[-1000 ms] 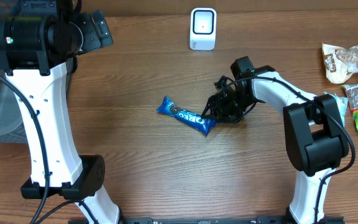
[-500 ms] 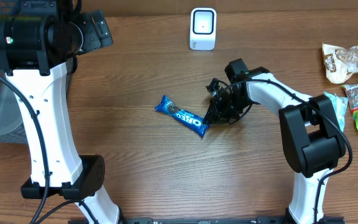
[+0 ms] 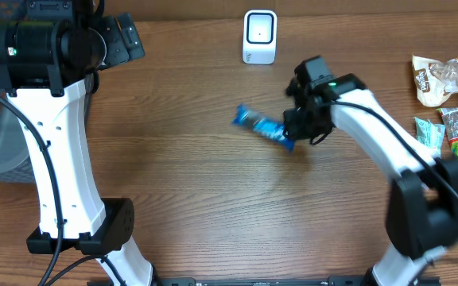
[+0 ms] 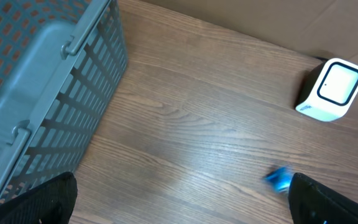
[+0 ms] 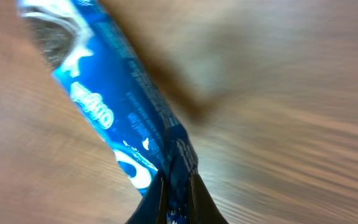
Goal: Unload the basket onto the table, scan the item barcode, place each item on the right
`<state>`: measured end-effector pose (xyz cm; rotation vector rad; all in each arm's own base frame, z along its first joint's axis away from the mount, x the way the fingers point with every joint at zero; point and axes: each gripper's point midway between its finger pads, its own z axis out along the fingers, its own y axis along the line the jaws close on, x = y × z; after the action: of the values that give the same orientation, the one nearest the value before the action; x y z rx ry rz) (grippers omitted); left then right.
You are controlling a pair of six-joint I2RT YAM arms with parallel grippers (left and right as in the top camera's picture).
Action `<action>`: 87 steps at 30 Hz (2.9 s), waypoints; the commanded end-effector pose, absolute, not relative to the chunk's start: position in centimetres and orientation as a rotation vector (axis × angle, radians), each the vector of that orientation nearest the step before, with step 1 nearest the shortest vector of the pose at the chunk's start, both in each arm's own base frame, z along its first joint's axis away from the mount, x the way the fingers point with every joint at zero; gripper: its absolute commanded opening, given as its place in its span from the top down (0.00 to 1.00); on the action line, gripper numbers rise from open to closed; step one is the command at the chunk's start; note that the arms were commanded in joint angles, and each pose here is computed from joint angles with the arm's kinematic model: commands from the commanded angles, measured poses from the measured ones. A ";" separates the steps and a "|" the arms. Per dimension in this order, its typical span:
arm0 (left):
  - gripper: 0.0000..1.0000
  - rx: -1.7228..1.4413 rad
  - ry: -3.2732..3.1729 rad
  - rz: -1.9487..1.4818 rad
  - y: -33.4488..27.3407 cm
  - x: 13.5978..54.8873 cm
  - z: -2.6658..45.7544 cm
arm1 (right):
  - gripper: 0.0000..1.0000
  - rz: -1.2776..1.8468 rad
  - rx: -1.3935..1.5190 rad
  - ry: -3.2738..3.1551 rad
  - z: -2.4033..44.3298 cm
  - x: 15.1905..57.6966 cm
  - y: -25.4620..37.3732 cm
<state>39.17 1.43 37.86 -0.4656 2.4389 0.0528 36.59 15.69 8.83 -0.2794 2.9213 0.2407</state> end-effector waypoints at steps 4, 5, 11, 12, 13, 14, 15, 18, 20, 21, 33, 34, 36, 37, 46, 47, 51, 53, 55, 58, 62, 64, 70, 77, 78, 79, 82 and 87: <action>0.00 -0.463 2.433 0.072 1.7 39.0 38.0 | 0.96 -0.538 -0.093 2.468 19.4 39.2 9.6; 0.00 -0.463 2.433 0.072 1.7 39.0 38.0 | 0.96 -0.595 -0.105 2.430 19.9 39.1 9.8; 0.00 -0.463 2.433 0.072 1.7 39.0 38.0 | 0.96 -0.913 -0.314 2.324 19.4 37.9 11.8; 0.00 -0.463 2.433 0.072 1.7 39.0 38.0 | 0.96 -0.982 -0.347 2.300 19.2 37.7 11.9; 0.00 -0.463 2.433 0.072 1.7 39.0 38.0 | 0.96 -1.054 -0.381 2.272 19.1 37.6 12.0; 0.00 -0.462 2.434 0.072 1.7 39.0 38.0 | 0.96 -1.122 -0.413 2.239 19.0 37.5 12.2; 0.00 -0.463 2.433 0.072 1.7 39.0 38.0 | 0.96 -1.177 -0.455 2.212 18.6 37.3 12.6; 0.00 -0.463 2.433 0.072 1.7 39.0 38.0 | 0.96 -1.208 -0.563 2.194 16.7 36.7 14.9; 0.00 -0.463 2.433 0.072 1.7 39.0 38.0 | 0.96 -1.211 -0.640 2.187 15.1 36.2 16.6; 0.00 -0.463 2.433 0.072 1.7 39.0 38.0 | 0.96 -1.208 -0.677 2.191 14.3 35.9 17.4; 0.00 -0.462 2.434 0.072 1.7 39.0 38.0 | 0.93 -1.177 -1.128 2.087 8.4 28.4 26.2; 0.00 -0.463 2.433 0.072 1.7 39.0 38.0 | 0.84 -1.164 -1.152 2.081 8.2 27.8 26.7; 0.00 -0.463 2.433 0.072 1.7 39.0 38.0 | 0.57 -1.116 -1.192 2.109 7.5 26.6 27.4; 0.00 -0.463 2.433 0.072 1.7 39.0 38.0 | 0.54 -1.093 -1.205 2.138 7.1 26.2 27.5; 0.00 -0.463 2.433 0.072 1.7 39.0 38.0 | 0.20 -0.872 -1.113 2.482 4.3 24.2 26.8; 0.00 -0.463 2.433 0.072 1.7 39.0 38.0 | 0.20 -0.822 -1.061 2.541 4.5 24.2 26.8; 0.00 -0.462 2.434 0.072 1.7 39.0 38.0 | 0.22 -0.538 -0.773 2.758 7.1 25.6 26.9; 0.00 -0.463 2.433 0.072 1.7 39.0 38.0 | 0.24 -0.321 -0.642 2.834 9.6 27.0 27.1; 0.00 -0.463 2.433 0.072 1.7 39.0 38.0 | 0.25 -0.081 -0.500 2.873 12.6 28.6 26.9; 0.00 -0.463 2.433 0.072 1.7 39.0 38.0 | 0.27 0.278 -0.321 2.888 16.4 31.0 25.4; 0.00 -0.463 2.433 0.072 1.7 39.0 38.0 | 0.29 0.721 -0.256 2.892 18.6 33.2 23.1; 0.00 -0.463 2.433 0.072 1.7 39.0 38.0 | 0.30 0.940 -0.289 2.864 18.7 33.5 22.9; 0.00 -0.463 2.433 0.072 1.7 39.0 38.0 | 0.30 1.079 -0.283 2.870 14.3 33.1 22.3; 0.00 -0.462 2.434 0.072 1.7 39.0 38.0 | 0.35 1.056 -0.167 2.849 9.6 33.5 22.9; 0.00 -0.463 2.433 0.072 1.7 39.0 38.0 | 0.37 1.034 -0.138 2.844 9.0 33.9 22.8; 0.00 -0.463 2.433 0.072 1.7 39.0 38.0 | 0.37 1.025 -0.128 2.836 8.5 34.3 22.8; 0.00 -0.463 2.434 0.072 1.7 39.0 38.0 | 0.39 1.025 -0.131 2.827 7.1 35.1 23.2; 0.00 -0.463 2.433 0.072 1.7 39.0 38.0 | 0.41 1.031 -0.146 2.860 3.6 35.5 24.2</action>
<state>39.18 1.42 37.87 -0.4655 2.4385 0.0527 36.11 23.79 5.96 -0.1638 2.8030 1.0341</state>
